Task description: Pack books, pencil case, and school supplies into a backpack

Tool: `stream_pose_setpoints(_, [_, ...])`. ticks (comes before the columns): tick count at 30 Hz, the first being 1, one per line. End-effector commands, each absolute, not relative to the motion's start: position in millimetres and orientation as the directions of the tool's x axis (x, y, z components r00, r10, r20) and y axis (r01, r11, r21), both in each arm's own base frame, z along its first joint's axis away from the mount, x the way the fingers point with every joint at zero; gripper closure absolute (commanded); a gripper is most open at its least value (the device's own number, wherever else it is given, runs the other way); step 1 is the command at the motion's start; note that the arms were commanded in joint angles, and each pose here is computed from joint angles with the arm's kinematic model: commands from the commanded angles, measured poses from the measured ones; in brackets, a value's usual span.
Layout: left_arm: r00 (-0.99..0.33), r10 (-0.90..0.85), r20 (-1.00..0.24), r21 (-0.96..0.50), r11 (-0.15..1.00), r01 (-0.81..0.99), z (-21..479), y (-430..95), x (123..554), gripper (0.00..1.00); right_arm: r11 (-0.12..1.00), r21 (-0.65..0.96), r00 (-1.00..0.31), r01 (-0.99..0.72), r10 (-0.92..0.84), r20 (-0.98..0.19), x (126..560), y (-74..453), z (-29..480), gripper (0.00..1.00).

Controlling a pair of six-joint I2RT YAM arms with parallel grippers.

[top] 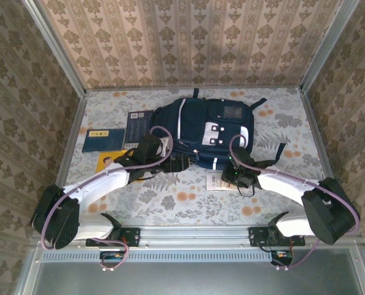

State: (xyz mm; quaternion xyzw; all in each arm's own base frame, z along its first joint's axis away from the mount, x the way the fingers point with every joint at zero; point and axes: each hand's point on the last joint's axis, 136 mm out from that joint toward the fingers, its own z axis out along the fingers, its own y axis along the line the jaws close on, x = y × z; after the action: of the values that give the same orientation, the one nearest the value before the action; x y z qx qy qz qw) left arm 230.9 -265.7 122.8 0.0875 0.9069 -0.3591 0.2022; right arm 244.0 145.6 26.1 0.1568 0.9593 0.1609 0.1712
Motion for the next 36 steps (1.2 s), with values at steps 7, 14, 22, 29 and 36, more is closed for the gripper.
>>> stream_pose_setpoints(7, [-0.91,0.001,-0.415,-0.594,0.757,0.272,116.7,-250.4,214.5,0.02,0.882,0.415,-0.933,0.223,0.316,-0.171,200.0,149.9,13.8,0.63])
stream_pose_setpoints(14, [-0.924,0.015,-0.381,-0.593,0.763,0.257,104.6,-251.7,210.1,0.01,0.81,0.58,-0.951,0.087,0.241,-0.195,207.4,205.9,37.9,0.62])
stream_pose_setpoints(22, [-0.941,0.032,-0.337,-0.6,0.763,0.241,94.3,-254.7,206.0,0.01,0.74,0.665,-0.977,-0.099,0.054,-0.206,212.9,276.2,59.7,0.6])
stream_pose_setpoints(29, [-0.962,0.069,-0.264,-0.6,0.769,0.22,75.7,-256.1,196.0,0.0,0.869,0.479,-0.945,-0.122,0.047,-0.324,218.1,228.1,78.0,0.57])
stream_pose_setpoints(36, [-0.961,0.111,-0.254,-0.623,0.741,0.25,73.4,-271.0,197.5,0.0,0.94,0.226,-0.886,0.255,0.32,-0.335,196.2,105.4,67.9,0.56])
